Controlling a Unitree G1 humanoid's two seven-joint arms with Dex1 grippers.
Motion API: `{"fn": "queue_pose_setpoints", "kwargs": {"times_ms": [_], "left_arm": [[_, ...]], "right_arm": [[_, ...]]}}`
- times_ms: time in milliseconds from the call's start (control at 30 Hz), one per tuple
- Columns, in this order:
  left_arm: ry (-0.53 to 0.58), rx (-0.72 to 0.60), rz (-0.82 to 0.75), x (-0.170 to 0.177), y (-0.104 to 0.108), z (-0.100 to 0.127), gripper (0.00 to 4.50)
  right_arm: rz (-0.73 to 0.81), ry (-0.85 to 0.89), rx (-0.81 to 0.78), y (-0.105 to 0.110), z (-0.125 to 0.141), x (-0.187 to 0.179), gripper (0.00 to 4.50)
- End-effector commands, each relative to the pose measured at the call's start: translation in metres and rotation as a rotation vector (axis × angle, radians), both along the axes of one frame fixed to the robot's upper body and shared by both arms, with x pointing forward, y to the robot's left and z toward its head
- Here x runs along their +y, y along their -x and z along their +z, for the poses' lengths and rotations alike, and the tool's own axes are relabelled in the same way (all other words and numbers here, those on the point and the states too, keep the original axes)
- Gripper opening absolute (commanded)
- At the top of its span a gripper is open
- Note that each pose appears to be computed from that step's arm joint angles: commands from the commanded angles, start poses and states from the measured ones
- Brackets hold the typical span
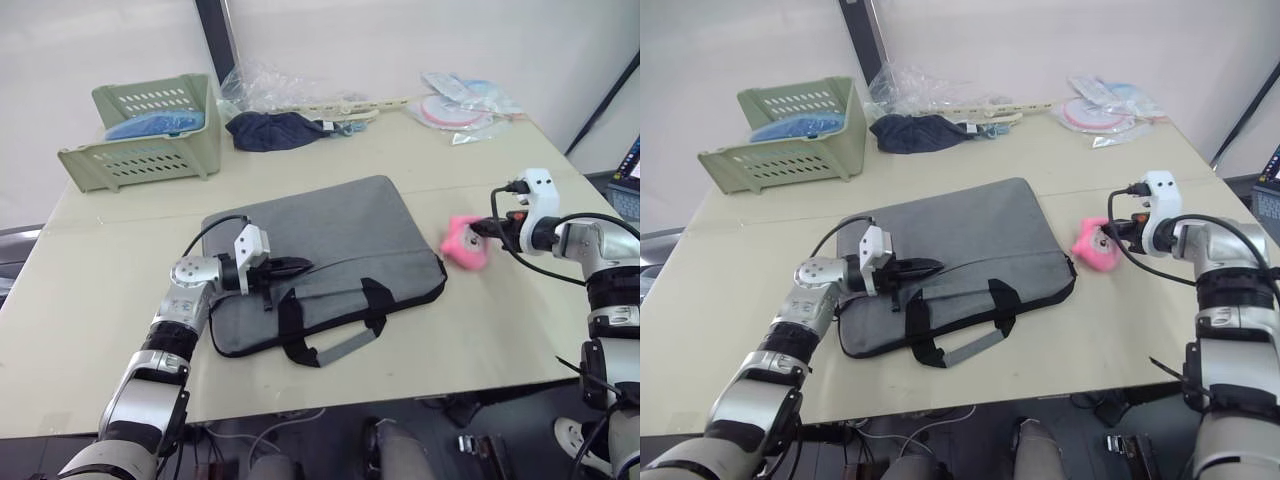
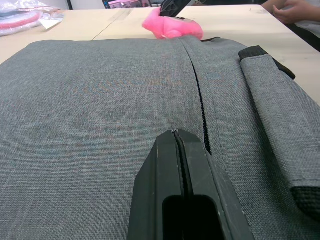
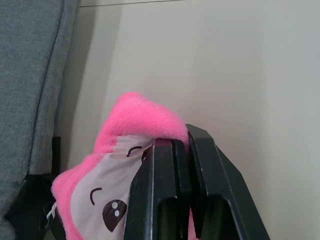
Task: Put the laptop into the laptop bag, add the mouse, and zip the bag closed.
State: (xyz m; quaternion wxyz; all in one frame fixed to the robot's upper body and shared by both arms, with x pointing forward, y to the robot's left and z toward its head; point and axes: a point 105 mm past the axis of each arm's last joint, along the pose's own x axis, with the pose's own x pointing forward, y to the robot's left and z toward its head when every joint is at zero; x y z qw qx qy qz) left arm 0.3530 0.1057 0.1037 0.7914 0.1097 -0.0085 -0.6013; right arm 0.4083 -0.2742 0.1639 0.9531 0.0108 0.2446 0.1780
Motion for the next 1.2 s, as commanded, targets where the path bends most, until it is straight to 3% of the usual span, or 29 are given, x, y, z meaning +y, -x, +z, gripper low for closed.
{"fn": "queue_pose_setpoints", "kwargs": {"times_ms": [33,300,633,733,867,1067,1200], "left_arm": [[-0.182,0.308,-0.019,0.009,0.036,-0.089,0.0],[-0.182,0.312,-0.025,0.008,0.039,-0.091,0.0],[-0.179,0.308,-0.008,0.01,0.035,-0.088,0.0],[-0.169,0.304,0.004,0.01,0.032,-0.086,0.0],[-0.169,0.304,0.004,0.01,0.032,-0.086,0.0],[-0.159,0.296,0.009,0.012,0.031,-0.082,0.0],[-0.113,0.252,0.03,0.012,0.023,-0.063,0.0]], "right_arm": [[-0.035,0.008,-0.137,-0.011,0.035,-0.003,0.11],[-0.03,-0.022,-0.161,-0.016,0.038,0.007,0.11],[0.033,-0.017,-0.11,-0.004,0.024,0.016,0.11],[0.04,-0.024,-0.09,0.003,0.018,0.017,0.99],[0.028,-0.015,-0.105,0.01,0.022,0.013,2.79],[-0.046,0.013,-0.176,0.02,0.045,-0.009,2.79],[-0.067,0.046,-0.256,0.028,0.073,-0.017,2.79]]}}
